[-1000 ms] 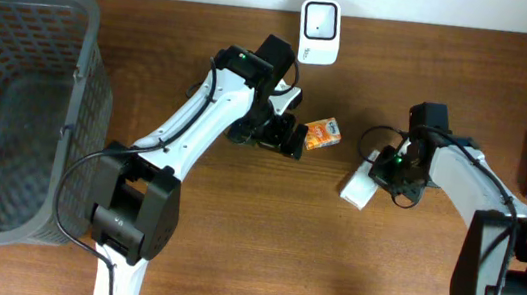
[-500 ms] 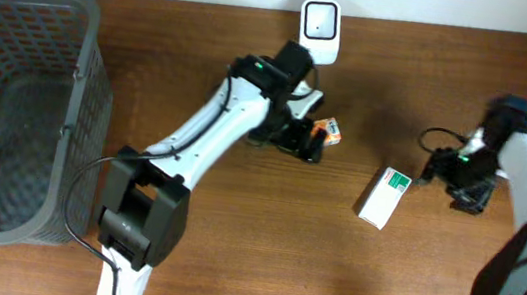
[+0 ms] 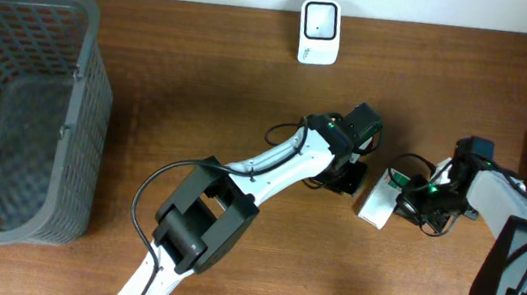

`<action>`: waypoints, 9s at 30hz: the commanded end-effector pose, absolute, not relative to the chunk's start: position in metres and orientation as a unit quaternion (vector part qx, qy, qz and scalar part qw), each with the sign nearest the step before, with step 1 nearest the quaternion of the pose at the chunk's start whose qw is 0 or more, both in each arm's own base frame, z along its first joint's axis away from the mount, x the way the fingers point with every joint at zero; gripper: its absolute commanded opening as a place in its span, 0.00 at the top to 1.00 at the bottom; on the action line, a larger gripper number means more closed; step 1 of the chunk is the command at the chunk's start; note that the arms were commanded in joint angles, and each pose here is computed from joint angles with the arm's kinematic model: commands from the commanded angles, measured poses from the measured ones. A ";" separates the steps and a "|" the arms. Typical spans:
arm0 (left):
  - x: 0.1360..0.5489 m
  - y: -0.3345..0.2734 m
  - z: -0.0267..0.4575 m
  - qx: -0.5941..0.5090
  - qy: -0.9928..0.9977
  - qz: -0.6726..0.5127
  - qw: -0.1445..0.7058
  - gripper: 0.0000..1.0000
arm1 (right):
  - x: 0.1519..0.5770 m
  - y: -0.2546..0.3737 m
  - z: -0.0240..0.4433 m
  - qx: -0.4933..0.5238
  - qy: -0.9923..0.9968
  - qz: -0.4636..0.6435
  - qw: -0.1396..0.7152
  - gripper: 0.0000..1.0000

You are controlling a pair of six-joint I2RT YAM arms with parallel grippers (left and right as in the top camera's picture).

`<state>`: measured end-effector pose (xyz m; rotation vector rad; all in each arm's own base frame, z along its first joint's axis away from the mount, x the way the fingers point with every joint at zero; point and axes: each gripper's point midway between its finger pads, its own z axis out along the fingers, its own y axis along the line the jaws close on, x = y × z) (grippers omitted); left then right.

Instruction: Scan the item barcode

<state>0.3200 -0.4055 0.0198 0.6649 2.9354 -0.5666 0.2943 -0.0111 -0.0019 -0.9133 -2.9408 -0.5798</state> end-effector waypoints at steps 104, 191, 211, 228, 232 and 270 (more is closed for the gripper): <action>0.324 -0.366 -0.019 0.176 0.965 -0.158 -0.114 1.00 | 0.338 0.107 0.057 -0.142 -0.923 -0.357 0.011 0.96; 0.326 -0.308 -0.001 0.092 0.971 -0.124 -0.185 1.00 | 0.277 0.159 -0.010 -0.092 -0.932 -0.339 0.089 0.76; 0.338 -0.255 0.046 0.160 0.955 -0.150 -0.198 0.34 | 0.299 0.092 0.003 -0.134 -0.943 -0.300 0.060 0.12; 0.274 -0.306 -0.028 0.177 0.903 -0.294 -0.260 1.00 | 0.295 0.090 0.006 -0.124 -0.939 -0.313 0.065 0.15; 0.291 -0.307 0.021 0.183 0.899 -0.320 -0.237 1.00 | 0.294 0.092 0.007 -0.123 -0.937 -0.320 0.067 0.15; 0.403 -0.199 0.094 0.050 0.968 -0.222 -0.109 0.58 | 0.340 0.137 0.138 -0.068 -0.710 -0.701 -0.010 0.96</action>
